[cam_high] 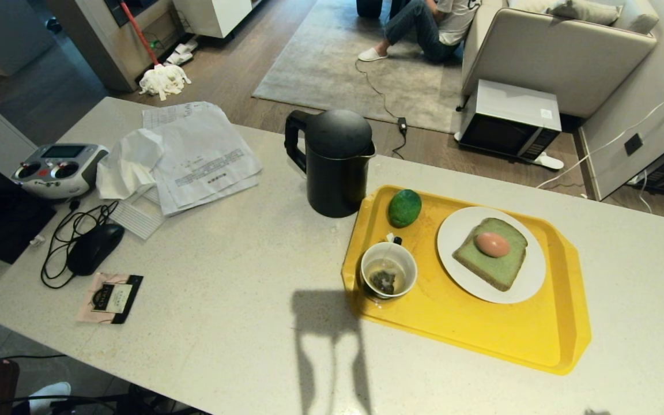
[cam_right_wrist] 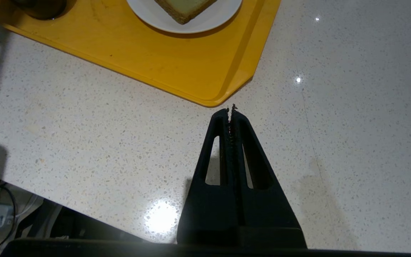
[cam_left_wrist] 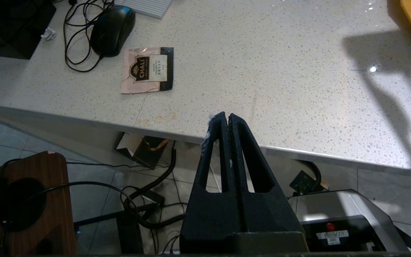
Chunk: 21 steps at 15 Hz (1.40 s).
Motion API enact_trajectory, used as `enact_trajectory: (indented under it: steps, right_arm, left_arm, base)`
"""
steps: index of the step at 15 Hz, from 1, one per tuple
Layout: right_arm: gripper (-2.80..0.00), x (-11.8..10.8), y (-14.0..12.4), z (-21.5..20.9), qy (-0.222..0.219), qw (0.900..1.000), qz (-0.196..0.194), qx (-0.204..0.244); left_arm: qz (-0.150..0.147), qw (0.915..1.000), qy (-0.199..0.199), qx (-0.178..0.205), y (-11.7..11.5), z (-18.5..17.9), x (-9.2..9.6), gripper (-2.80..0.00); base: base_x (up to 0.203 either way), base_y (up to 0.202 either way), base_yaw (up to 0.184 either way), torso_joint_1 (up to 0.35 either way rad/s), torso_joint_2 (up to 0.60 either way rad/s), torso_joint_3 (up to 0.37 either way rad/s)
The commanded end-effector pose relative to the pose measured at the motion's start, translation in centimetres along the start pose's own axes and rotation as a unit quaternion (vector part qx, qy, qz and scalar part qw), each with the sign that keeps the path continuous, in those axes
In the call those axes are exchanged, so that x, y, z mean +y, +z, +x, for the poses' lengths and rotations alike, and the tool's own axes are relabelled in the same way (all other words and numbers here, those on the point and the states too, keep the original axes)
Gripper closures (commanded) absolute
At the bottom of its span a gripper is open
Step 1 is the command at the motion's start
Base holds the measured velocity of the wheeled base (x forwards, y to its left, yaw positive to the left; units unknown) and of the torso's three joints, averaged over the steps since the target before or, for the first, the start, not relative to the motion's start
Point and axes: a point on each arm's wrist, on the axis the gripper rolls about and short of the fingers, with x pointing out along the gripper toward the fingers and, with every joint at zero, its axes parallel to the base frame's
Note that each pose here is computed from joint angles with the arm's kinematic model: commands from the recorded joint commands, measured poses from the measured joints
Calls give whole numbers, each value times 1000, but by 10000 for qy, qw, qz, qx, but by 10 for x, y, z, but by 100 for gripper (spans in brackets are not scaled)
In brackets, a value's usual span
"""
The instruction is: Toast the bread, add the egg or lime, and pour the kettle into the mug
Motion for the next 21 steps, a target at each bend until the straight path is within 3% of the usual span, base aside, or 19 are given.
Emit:
enact_trajectory:
  steps: [1,21]
  right_arm:
    - [0,0,0,0,6,10000,-5,3]
    - [0,0,0,0,13,10000,-5,3]
  left_arm:
    - [-14,10000,-1,8,0,0,0,0]
    - [-52,10000,-1,8,0,0,0,0]
  base:
    - [0,0,0,0,0,0]
    - [0,0,0,0,0,0]
